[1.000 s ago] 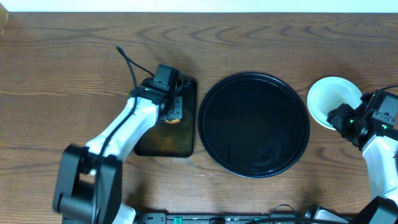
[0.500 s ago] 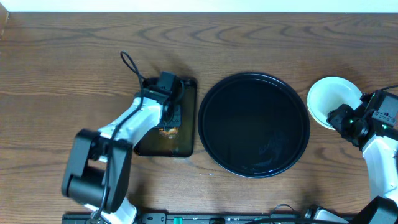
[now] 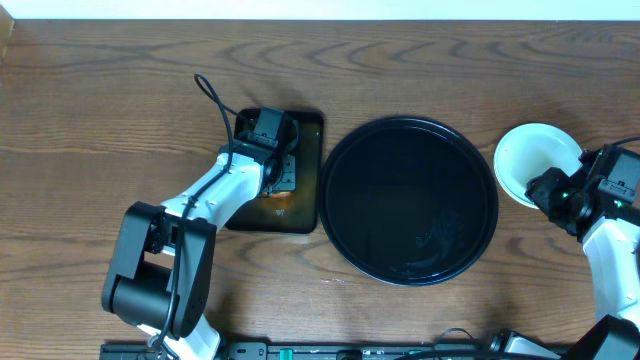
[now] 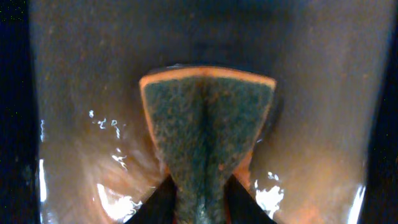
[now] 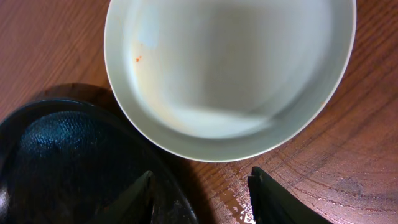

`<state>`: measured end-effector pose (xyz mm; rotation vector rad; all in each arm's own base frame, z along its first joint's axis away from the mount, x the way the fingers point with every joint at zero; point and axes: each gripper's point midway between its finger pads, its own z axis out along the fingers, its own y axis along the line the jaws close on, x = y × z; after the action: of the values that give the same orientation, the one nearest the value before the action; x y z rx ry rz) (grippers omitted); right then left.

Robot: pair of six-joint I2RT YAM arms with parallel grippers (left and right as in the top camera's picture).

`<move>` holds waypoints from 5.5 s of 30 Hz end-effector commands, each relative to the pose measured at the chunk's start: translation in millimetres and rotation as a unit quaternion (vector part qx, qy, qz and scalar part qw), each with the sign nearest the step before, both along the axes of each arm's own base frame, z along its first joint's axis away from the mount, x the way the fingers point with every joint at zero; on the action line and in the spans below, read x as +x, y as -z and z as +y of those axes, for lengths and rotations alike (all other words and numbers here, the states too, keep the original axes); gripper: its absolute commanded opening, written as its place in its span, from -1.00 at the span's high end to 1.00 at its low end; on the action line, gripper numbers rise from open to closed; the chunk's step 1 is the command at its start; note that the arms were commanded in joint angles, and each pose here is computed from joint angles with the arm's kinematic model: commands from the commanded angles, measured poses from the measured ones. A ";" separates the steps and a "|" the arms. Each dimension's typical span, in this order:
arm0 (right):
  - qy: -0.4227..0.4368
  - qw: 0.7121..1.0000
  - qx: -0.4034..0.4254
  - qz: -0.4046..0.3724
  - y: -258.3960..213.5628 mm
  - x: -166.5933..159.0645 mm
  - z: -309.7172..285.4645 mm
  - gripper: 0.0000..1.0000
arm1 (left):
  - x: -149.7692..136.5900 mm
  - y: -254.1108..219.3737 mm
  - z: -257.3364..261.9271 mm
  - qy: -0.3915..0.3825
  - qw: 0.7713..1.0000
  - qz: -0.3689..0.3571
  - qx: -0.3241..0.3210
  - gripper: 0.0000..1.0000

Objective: Clean dirty plates on tray and stack at the side

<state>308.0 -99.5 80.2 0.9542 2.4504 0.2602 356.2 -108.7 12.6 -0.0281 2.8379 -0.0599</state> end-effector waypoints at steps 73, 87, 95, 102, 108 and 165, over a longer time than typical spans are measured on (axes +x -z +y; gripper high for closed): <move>-0.295 0.914 -0.207 -0.187 -154.8 -79.9 122.9 -0.99 | -158.7 -197.5 90.6 -0.071 0.962 -0.257 -0.056 -0.56; -0.283 0.902 -0.222 -0.240 -173.0 -85.7 121.7 -0.98 | -158.7 -197.5 90.6 -0.071 0.962 -0.257 -0.056 -0.57; -0.231 0.843 -0.249 -0.418 -180.9 -79.0 122.5 -0.99 | -158.7 -197.5 90.6 -0.071 0.962 -0.257 -0.056 -0.57; -0.189 0.790 -0.272 -0.515 -170.2 -75.4 119.5 -0.99 | -158.7 -197.5 90.6 -0.071 0.962 -0.257 -0.056 -0.57; -0.163 0.767 -0.284 -0.552 -152.4 -69.1 115.3 -0.99 | -158.7 -197.5 90.6 -0.070 0.962 -0.257 -0.055 -0.57; -0.245 0.807 -0.304 -0.443 -76.8 -62.8 121.7 -0.99 | -159.5 -174.7 94.4 -0.077 0.952 -0.292 -0.056 -0.57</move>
<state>245.4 22.9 157.3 -0.1138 1.6405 0.0522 197.7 -17.2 205.1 -0.2265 2.2499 -0.1837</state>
